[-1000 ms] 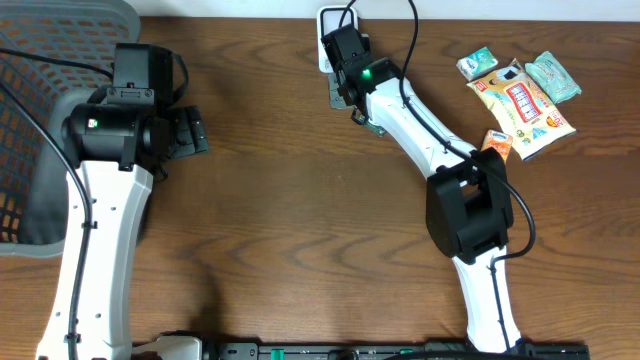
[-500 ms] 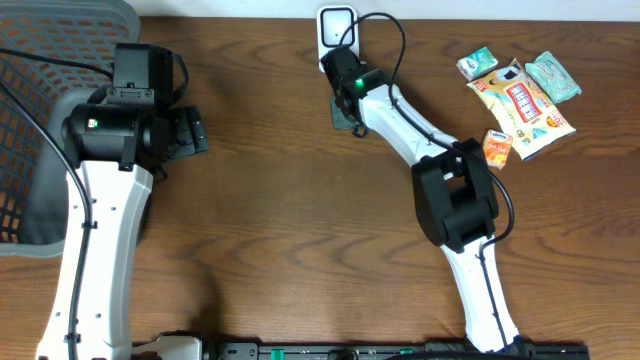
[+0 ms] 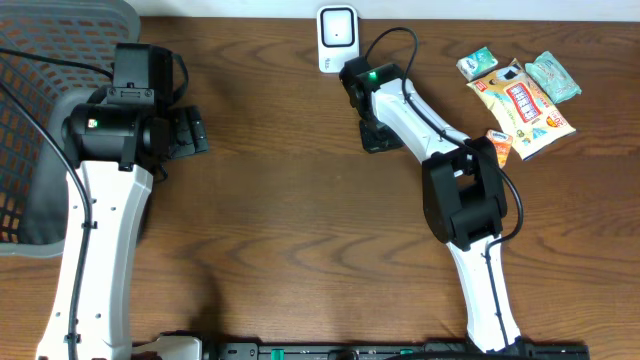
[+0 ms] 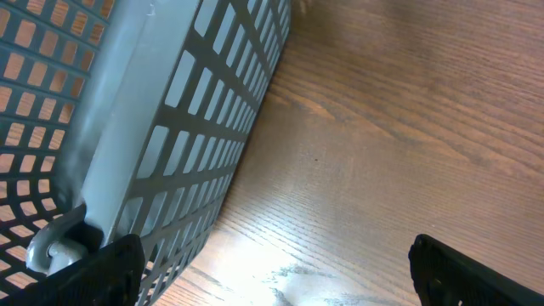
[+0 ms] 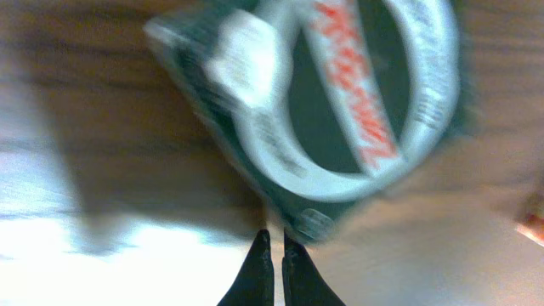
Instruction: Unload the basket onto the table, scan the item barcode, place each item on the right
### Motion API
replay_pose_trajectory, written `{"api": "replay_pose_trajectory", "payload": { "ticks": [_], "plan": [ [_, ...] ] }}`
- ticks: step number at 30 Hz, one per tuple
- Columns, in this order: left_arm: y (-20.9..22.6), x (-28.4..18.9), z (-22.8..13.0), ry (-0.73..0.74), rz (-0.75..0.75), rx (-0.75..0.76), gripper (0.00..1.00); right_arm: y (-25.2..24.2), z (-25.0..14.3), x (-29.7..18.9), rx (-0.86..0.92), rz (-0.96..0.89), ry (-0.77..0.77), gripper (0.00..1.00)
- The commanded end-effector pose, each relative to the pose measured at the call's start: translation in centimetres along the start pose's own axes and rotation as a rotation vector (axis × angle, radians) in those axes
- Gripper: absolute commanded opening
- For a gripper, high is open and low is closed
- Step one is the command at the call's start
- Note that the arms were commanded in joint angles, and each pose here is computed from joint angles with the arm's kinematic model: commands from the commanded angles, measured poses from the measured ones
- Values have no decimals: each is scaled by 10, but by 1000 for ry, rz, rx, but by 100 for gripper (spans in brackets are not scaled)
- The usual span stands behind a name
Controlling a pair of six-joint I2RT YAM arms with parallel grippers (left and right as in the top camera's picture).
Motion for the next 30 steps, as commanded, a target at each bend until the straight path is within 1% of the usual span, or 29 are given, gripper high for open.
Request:
{"api": "replay_pose_trajectory", "payload": {
  "ticks": [1,4,7,9,11,12,13,14,16,17,18,20,24,25,26,30],
  "plan": [
    [4,-4,2,-17,14,-15,98,-32,1,-39,79,-135,-112,1],
    [4,-4,2,-17,14,-15,98,-40,3,-60,116,-119,-182,1],
    [4,-4,2,-17,14,-14,98,-38,11,-72,153,-25,-254,1],
    [4,-4,2,-17,14,-14,98,-33,17,-74,147,44,-282,1],
    [4,-4,2,-17,14,-14,98,-28,24,-72,112,108,-310,6],
    [4,-4,2,-17,14,-14,98,-26,28,-69,90,117,-326,9],
    [4,-4,2,-17,14,-14,98,-26,31,-67,79,116,-336,15],
    [4,-4,2,-17,14,-14,98,-26,35,-63,53,112,-346,24],
    [4,-4,2,-17,14,-14,98,-26,37,-56,-11,113,-344,61],
    [4,-4,2,-17,14,-14,98,-27,38,-53,-53,118,-339,72],
    [4,-4,2,-17,14,-15,98,-28,38,-50,-107,131,-331,79],
    [4,-4,2,-17,14,-15,98,-34,36,-43,-232,184,-304,88],
    [4,-4,2,-17,14,-15,98,-48,37,-35,-282,293,-293,93],
    [4,-4,2,-17,14,-14,98,-52,38,-33,-269,334,-294,96],
    [4,-4,2,-17,14,-14,98,-57,39,-31,-246,396,-296,96],
    [4,-4,2,-17,14,-14,98,-71,46,-28,-51,599,-293,94]
  ]
}}
Point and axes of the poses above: each gripper's point midway between its finger pads, its own x axis out along the fingers, its own y axis along the line the jaws close on, z = x × y, the point moved 10 cm from there along -x, back along the fingers, and after that the axes turned 4 degrees about -x, right-handed, at the moved point
